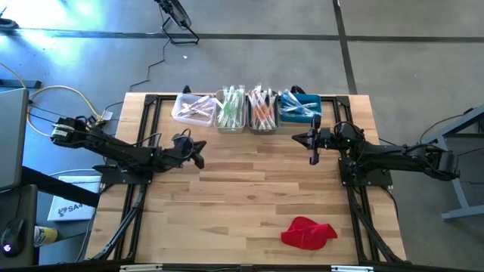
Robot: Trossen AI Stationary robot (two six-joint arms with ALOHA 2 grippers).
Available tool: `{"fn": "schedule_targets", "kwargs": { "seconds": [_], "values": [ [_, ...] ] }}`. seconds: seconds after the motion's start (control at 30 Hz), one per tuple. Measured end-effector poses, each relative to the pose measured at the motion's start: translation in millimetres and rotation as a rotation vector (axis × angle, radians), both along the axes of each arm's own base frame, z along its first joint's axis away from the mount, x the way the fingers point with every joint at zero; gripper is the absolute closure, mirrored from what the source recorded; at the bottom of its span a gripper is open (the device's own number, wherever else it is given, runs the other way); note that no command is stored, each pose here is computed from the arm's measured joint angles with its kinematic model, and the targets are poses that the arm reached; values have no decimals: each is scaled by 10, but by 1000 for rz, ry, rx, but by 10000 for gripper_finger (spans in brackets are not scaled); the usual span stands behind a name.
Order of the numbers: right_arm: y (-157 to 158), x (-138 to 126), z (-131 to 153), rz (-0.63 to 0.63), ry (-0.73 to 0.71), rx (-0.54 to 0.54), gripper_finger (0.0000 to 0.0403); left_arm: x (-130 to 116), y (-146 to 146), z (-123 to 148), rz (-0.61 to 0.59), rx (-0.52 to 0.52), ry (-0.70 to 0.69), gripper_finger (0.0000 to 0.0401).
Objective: Pick & Place Toothbrushes
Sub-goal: Adjust the bins on the table
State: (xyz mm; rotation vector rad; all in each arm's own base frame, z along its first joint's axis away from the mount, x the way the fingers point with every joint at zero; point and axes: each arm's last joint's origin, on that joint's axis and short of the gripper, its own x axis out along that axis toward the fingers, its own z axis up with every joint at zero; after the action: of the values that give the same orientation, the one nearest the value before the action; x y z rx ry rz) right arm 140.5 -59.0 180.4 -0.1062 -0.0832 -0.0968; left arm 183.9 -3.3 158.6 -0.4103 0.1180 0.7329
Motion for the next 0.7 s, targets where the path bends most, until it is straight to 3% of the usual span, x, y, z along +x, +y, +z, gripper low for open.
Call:
{"fn": "schedule_targets", "kwargs": {
  "seconds": [0.33, 0.7],
  "values": [
    [-2, -1, 5, -9, -5, -11, 401, -47, 485, -102, 84, -181, 26, 400],
    [-12, -2, 9, -45, -8, -16, 401, -111, 692, -123, 148, -242, 14, 401]
  ]
}}
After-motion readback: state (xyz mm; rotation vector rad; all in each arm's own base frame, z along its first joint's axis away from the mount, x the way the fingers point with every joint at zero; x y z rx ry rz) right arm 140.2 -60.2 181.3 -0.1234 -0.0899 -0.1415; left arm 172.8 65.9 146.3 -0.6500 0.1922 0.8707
